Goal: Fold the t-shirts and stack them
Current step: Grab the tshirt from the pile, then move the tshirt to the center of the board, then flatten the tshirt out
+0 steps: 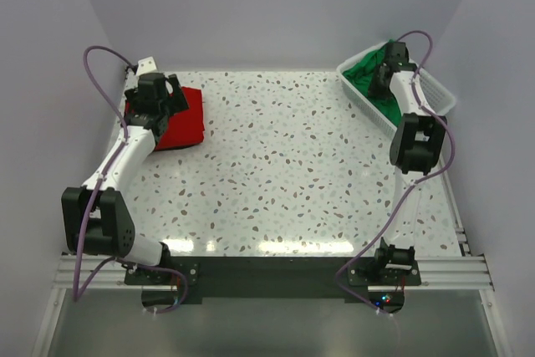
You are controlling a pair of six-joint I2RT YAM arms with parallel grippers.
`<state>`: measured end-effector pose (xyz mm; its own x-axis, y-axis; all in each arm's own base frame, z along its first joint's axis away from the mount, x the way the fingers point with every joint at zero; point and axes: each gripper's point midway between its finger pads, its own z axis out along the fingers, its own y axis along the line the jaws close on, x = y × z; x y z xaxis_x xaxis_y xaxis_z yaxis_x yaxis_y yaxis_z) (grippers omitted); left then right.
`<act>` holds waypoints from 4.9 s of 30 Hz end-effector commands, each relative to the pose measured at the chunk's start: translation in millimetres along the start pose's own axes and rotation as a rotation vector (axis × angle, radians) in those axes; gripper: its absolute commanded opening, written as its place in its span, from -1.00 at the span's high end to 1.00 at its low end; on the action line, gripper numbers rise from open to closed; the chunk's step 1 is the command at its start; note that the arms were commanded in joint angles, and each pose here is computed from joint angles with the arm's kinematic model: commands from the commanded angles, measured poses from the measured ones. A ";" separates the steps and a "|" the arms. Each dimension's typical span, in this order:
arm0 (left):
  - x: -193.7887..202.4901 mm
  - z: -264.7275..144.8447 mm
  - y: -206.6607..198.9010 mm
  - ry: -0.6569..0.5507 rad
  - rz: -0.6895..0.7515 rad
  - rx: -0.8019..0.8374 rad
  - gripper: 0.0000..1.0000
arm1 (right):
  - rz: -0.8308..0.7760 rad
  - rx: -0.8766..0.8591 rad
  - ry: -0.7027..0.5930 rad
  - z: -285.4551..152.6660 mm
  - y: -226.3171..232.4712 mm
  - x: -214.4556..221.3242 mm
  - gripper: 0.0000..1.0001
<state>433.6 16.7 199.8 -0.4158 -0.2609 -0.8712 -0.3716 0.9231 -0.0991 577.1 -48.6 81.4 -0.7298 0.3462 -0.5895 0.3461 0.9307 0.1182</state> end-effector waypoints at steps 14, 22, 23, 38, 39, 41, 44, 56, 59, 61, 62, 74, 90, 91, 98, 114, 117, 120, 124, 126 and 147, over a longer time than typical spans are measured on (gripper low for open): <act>-27.4 -0.1 -7.8 -0.081 -0.062 0.032 -0.99 | 0.018 0.064 -0.488 -176.6 -8.0 -136.8 1.00; -27.1 6.4 -13.5 -0.081 -0.064 0.053 -0.99 | 0.024 -0.148 -0.711 -297.8 19.8 -168.0 1.00; -27.4 7.4 -14.5 -0.083 -0.065 0.057 -0.99 | 0.019 -0.185 -0.736 -309.6 26.5 -171.1 1.00; -45.9 -15.1 -24.0 -0.123 -0.105 0.133 -0.99 | -0.204 -0.911 -0.898 -536.4 195.3 -111.4 1.00; -50.2 -22.5 -22.3 -0.137 -0.110 0.136 -0.99 | -0.204 -0.963 -0.894 -547.2 201.6 -105.8 1.00; -49.7 -29.3 -18.6 -0.136 -0.114 0.129 -0.99 | -0.183 -1.060 -0.884 -566.9 215.1 -96.2 1.00; -56.1 -47.8 -10.9 -0.161 -0.130 0.121 -0.98 | -0.148 -1.156 -0.827 -576.3 222.8 -80.7 1.00; 26.9 -106.7 -3.5 0.057 -0.127 0.219 -0.75 | -0.149 -0.624 -0.186 -303.5 129.9 135.2 -0.66; 60.7 -116.1 -6.5 0.140 -0.120 0.246 -0.74 | -0.184 -0.583 -0.065 -272.3 103.3 195.0 -0.61; 76.0 -125.4 -15.0 0.174 -0.117 0.293 -0.72 | -0.192 -0.569 -0.025 -266.4 91.8 216.4 -0.59; 90.2 -129.8 -20.4 0.207 -0.112 0.314 -0.71 | -0.196 -0.555 0.010 -261.4 84.7 231.4 -0.58; 195.5 -120.4 -62.4 0.531 -0.130 0.439 -0.65 | -0.096 -0.403 0.161 -221.3 46.2 293.6 -0.50; 215.4 -78.4 -96.6 0.620 -0.072 0.500 -0.74 | -0.226 -0.438 0.170 -154.9 116.4 230.7 -0.47; 210.8 -74.5 -97.4 0.604 -0.052 0.496 -0.74 | -0.226 -0.441 0.161 -151.8 123.0 221.5 -0.47; 206.5 -51.5 -103.3 0.573 -0.005 0.474 -0.72 | -0.246 -0.396 0.224 -119.1 130.4 223.6 -0.40; 212.6 12.3 -127.4 0.583 0.094 0.436 1.00 | -0.212 -0.416 0.365 -161.4 103.0 270.5 1.00; 188.2 33.0 -153.3 0.538 0.084 0.467 1.00 | -0.193 -0.406 0.376 -181.3 91.5 277.6 1.00; 161.6 54.1 -184.1 0.491 0.058 0.512 1.00 | -0.170 -0.427 0.394 -200.5 86.3 286.8 1.00; 139.7 78.1 -226.8 0.450 0.002 0.610 1.00 | -0.144 -0.478 0.428 -217.7 90.2 300.0 1.00; 121.2 89.3 -250.9 0.419 -0.024 0.666 1.00 | -0.131 -0.506 0.453 -224.1 95.6 306.2 0.97; 20.1 30.0 -259.5 0.201 -0.035 0.743 -0.24 | -0.090 -0.406 0.371 -225.5 89.4 266.4 -0.03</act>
<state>582.7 -239.4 134.9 -0.6433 -0.3315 -0.6901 0.1942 0.8012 -0.5660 267.4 169.1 110.7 -0.9483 0.1580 -0.2752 0.0117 0.8840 0.4674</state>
